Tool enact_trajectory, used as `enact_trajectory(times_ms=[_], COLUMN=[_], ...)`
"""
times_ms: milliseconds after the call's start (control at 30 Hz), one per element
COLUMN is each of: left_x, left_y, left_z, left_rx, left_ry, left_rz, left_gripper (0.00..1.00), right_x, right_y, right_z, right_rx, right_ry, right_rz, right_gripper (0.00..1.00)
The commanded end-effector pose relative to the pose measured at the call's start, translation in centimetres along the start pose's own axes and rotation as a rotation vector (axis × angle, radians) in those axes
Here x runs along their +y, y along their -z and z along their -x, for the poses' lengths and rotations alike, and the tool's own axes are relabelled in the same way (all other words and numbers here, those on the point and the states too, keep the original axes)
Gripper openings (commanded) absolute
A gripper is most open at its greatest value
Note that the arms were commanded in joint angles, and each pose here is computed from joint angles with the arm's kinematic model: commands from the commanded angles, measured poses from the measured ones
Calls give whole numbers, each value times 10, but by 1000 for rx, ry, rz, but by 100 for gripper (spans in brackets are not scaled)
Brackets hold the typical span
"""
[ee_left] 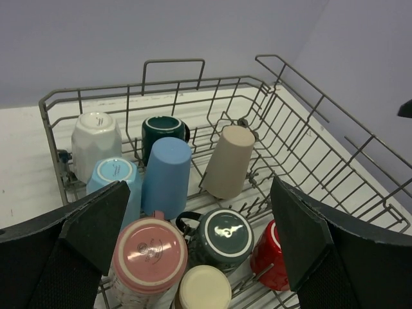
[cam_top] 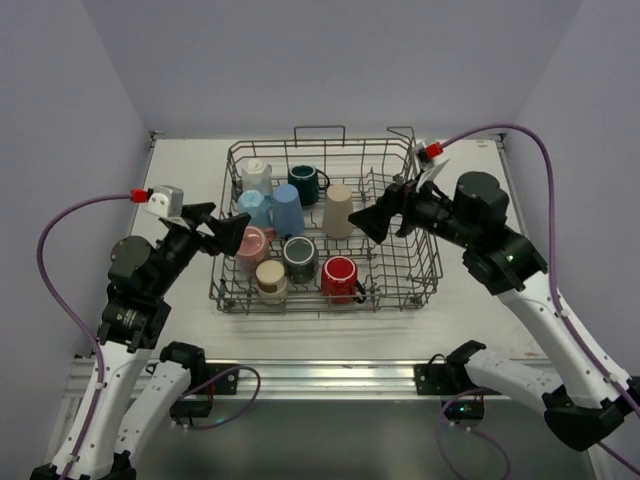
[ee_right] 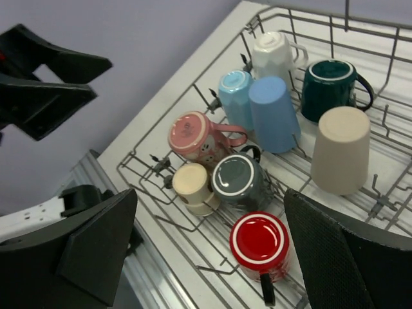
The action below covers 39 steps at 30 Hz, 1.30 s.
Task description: Unload the cups from the dish rack
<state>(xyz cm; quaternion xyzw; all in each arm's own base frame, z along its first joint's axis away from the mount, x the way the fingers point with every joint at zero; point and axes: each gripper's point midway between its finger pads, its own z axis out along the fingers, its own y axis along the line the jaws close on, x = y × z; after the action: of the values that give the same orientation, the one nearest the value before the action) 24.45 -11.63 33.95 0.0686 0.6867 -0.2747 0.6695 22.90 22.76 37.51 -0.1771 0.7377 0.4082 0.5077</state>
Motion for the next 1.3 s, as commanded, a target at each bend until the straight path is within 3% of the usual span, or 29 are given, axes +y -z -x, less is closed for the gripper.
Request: enact_trajectory(times_ms=[0,400,700,1000,1200,1267], left_x=[-1,45,45,37,35,35], left_y=[5,13,15,13,12,12], left_z=[-3,-25,-27,-30,-31,-31], left_rx=[5,-7,-4,6,10,10], left_ry=[-25,5,2,2,2,4], left_rz=[-2,238,236,197,184,182], left_gripper=[100,100,100,100,100,100], right_x=[-19,-86,-123,-158,-177,-182], right_y=[-12,-79,-140,-168,-178,-184], right_z=[4,-26,-61,-80,-91,-95], right_rx=[4,142,263,321,335,344], right_ry=[55,100,80,120,146,154], right_rz=[-127,-447,-536,-656,-722,-733], right_gripper=[99,99,99,99,94,88])
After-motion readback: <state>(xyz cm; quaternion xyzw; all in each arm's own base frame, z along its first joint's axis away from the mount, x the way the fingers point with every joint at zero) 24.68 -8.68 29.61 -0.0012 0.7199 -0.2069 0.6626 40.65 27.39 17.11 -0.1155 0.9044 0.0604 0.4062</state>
